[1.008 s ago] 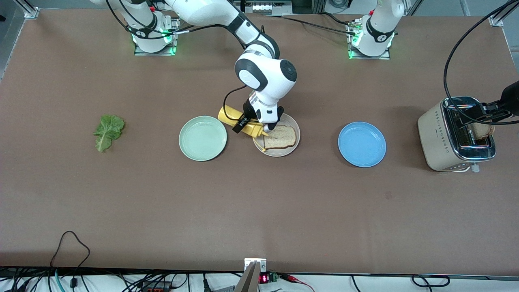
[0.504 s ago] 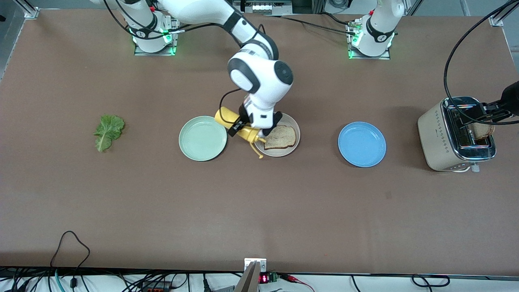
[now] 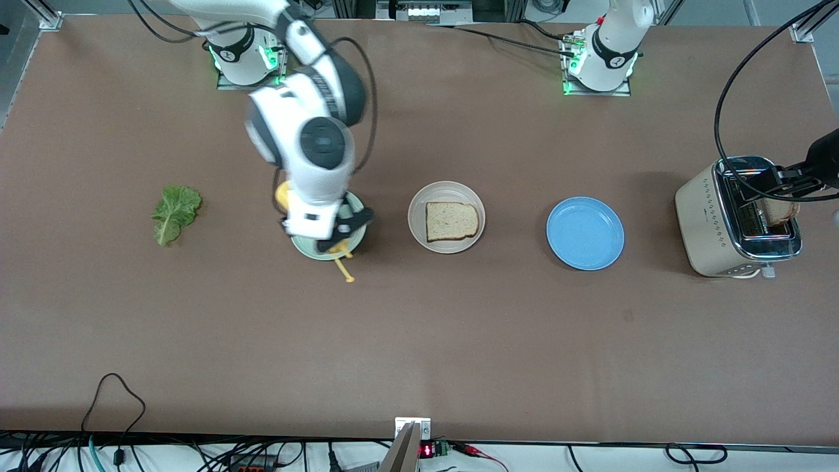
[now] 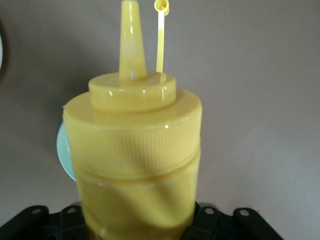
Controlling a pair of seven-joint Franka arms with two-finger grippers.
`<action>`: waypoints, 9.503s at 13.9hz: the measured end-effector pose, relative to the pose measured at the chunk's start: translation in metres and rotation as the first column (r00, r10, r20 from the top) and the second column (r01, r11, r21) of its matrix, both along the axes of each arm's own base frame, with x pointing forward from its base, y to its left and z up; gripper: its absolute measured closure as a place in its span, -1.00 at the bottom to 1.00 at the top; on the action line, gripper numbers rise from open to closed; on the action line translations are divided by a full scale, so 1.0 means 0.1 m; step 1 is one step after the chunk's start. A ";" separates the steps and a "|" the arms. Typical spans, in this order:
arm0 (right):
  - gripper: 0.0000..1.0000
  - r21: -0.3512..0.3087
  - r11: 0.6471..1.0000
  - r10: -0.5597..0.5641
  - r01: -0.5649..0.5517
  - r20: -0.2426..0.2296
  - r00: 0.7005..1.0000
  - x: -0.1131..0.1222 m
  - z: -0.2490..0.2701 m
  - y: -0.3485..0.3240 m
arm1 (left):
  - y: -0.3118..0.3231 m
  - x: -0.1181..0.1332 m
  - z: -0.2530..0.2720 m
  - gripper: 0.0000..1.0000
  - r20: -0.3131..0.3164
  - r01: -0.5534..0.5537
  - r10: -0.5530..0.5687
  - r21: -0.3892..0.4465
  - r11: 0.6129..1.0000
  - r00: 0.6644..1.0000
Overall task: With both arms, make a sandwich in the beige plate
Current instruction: 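Carry the squeeze bottle with the right gripper past the green plate, then lower the squeeze bottle upright onto the table beside the lettuce, then open the right gripper to release the squeeze bottle, then withdraw the right gripper away from the squeeze bottle, then lower the right gripper onto the green lettuce leaf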
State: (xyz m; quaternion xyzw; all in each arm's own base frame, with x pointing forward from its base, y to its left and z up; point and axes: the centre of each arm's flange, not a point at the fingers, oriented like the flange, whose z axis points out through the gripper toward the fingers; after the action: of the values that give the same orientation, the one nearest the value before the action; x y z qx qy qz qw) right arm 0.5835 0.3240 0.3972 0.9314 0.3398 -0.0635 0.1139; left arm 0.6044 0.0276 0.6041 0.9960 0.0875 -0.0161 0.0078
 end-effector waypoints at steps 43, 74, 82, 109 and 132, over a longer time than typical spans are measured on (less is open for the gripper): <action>-0.02 0.669 0.114 0.244 -0.734 0.698 0.674 -0.74 -1.34 -3.32 | -0.28 0.01 0.01 -1.00 -0.004 0.070 -0.070 0.109 0.992 0.998; -0.34 0.692 0.074 0.137 -0.718 0.706 0.694 -0.94 -2.61 -3.81 | -0.27 -0.20 -0.15 -1.00 0.088 0.076 -0.079 0.043 0.996 0.993; -0.84 0.692 0.088 0.116 -0.716 0.707 0.698 -0.96 -2.61 -3.93 | -0.25 -0.21 -0.19 -1.00 0.077 0.113 -0.117 0.060 0.992 0.990; -1.00 0.792 0.468 0.162 -0.392 0.360 0.919 -1.10 -1.26 -5.70 | -0.32 -0.21 -0.20 -1.00 0.076 0.127 -0.131 0.060 0.990 0.988; -1.00 0.165 0.495 -0.867 0.853 0.027 0.498 -0.31 -0.55 -4.77 | -0.28 -0.21 -0.19 -1.00 0.075 0.120 -0.124 0.060 0.991 0.989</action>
State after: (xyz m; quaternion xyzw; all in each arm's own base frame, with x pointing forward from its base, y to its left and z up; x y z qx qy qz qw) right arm 0.5528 -0.1534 0.3422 0.9839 -0.1726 -0.0400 0.0243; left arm 0.5833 -0.0005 0.5847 0.9992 0.0263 0.0253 -0.0174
